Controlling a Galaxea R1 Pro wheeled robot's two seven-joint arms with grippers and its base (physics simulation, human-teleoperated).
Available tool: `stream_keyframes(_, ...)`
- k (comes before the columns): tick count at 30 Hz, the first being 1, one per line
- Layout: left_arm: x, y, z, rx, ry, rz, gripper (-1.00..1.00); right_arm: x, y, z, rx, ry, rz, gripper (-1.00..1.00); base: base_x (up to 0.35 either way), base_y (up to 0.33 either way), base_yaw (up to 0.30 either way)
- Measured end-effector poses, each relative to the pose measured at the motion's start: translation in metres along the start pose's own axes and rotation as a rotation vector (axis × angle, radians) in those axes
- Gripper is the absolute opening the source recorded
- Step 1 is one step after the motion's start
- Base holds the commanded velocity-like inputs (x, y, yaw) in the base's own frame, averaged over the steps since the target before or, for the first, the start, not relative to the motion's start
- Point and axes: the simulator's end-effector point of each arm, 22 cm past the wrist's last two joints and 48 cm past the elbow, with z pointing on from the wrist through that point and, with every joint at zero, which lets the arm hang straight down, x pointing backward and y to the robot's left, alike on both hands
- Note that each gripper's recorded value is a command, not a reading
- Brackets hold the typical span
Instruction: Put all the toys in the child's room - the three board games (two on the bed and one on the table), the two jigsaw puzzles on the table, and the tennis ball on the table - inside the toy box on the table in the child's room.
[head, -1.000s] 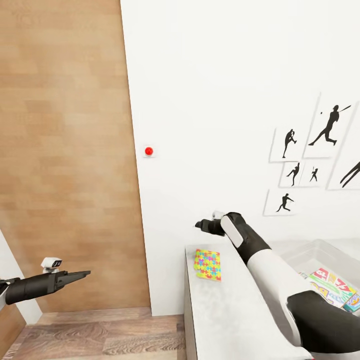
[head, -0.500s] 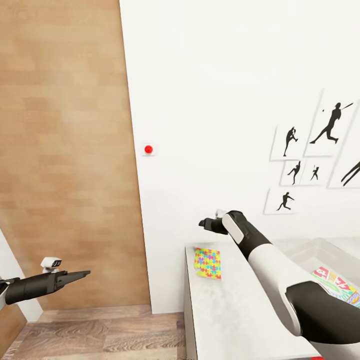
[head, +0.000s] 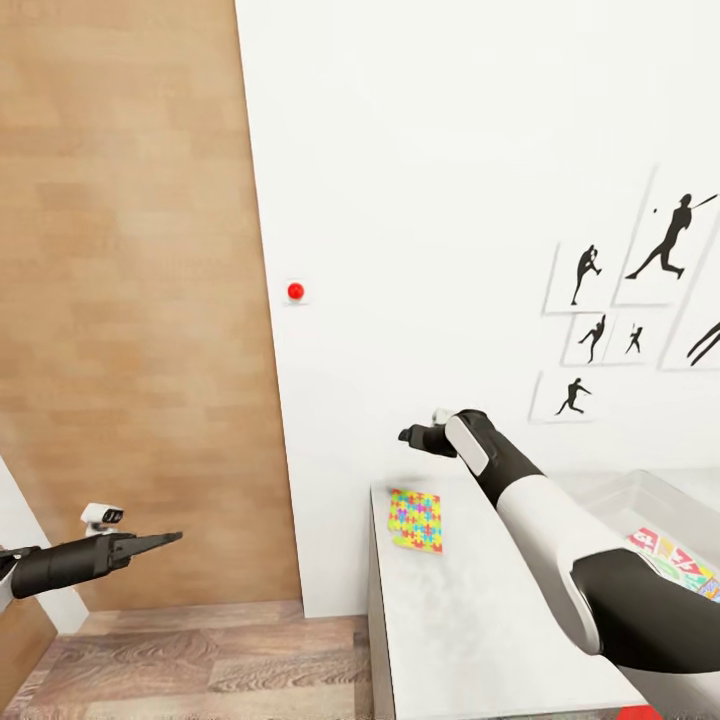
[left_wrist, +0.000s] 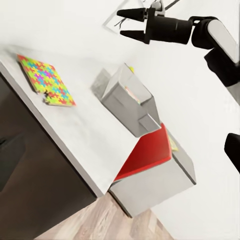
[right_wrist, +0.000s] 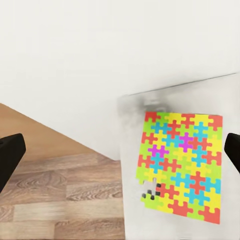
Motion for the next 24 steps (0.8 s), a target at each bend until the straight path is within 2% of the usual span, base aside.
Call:
stream_keyframes(5, -0.005, 0.000, 0.006, 0.009, -0.002, -0.023, 1.00, -0.004, 0.000, 0.002, 0.000, -0.002, -0.001, 1.00, 0.000, 0.000, 0.000)
stream_keyframes(13, -0.006, 0.004, 0.009, 0.010, -0.001, -0.036, 1.00, -0.007, 0.001, 0.006, 0.000, -0.001, -0.003, 1.00, 0.000, 0.000, 0.000)
stream_keyframes(17, -0.009, 0.003, 0.012, 0.017, 0.002, -0.071, 1.00, -0.005, 0.001, 0.010, 0.000, 0.005, -0.004, 1.00, 0.000, 0.000, 0.000)
stream_keyframes(19, -0.016, -0.008, 0.019, 0.039, 0.020, -0.083, 1.00, -0.004, -0.001, 0.011, 0.002, 0.007, -0.005, 1.00, 0.000, 0.000, 0.000)
stream_keyframes(24, -0.021, -0.034, 0.037, 0.087, 0.074, -0.066, 1.00, -0.001, -0.004, 0.015, 0.007, 0.014, -0.004, 1.00, 0.000, 0.000, 0.000)
